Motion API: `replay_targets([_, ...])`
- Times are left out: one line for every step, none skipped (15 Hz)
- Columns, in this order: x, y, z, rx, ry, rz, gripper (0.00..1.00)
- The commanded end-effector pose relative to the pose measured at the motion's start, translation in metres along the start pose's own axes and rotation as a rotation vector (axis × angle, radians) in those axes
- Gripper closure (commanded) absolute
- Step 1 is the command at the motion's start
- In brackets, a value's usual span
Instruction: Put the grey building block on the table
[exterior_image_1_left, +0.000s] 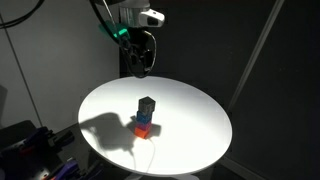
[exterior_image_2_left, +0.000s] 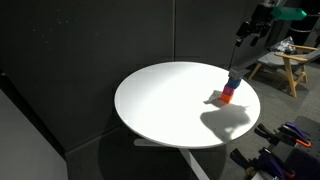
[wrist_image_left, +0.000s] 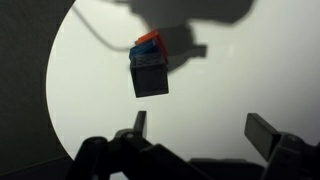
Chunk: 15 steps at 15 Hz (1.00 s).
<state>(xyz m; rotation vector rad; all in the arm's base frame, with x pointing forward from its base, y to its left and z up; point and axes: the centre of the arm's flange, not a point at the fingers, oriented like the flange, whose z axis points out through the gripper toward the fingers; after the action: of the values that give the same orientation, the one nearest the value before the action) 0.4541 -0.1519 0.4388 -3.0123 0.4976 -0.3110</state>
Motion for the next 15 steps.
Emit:
replay_targets([0.035, 0.011, 0.012, -0.003, -0.017, 0.012, 0.0])
replay_targets([0.038, 0.012, 0.016, -0.008, -0.024, 0.015, 0.0])
replay_targets([0.042, 0.014, 0.02, -0.012, -0.035, 0.018, 0.0])
replay_targets([0.045, 0.017, 0.023, -0.015, -0.048, 0.018, 0.0])
replay_targets([0.046, 0.019, 0.027, -0.022, -0.065, 0.019, 0.0])
replay_targets([0.048, 0.021, 0.031, -0.024, -0.079, 0.014, 0.0])
replay_targets([0.048, 0.023, 0.035, -0.025, -0.092, 0.006, 0.0])
replay_targets([0.048, 0.025, 0.038, -0.028, -0.105, -0.002, 0.0])
replay_targets([0.048, 0.027, 0.042, -0.031, -0.118, -0.004, 0.0])
replay_targets([0.049, 0.029, 0.045, -0.031, -0.131, -0.01, 0.0])
replay_targets([0.049, 0.032, 0.048, -0.033, -0.141, -0.017, 0.0])
replay_targets([0.048, 0.034, 0.051, -0.033, -0.145, -0.028, 0.0])
replay_targets([0.049, 0.036, 0.054, -0.033, -0.145, -0.036, 0.0])
replay_targets([0.049, 0.038, 0.057, -0.037, -0.145, -0.043, 0.0])
replay_targets([0.049, 0.04, 0.059, -0.041, -0.147, -0.047, 0.0])
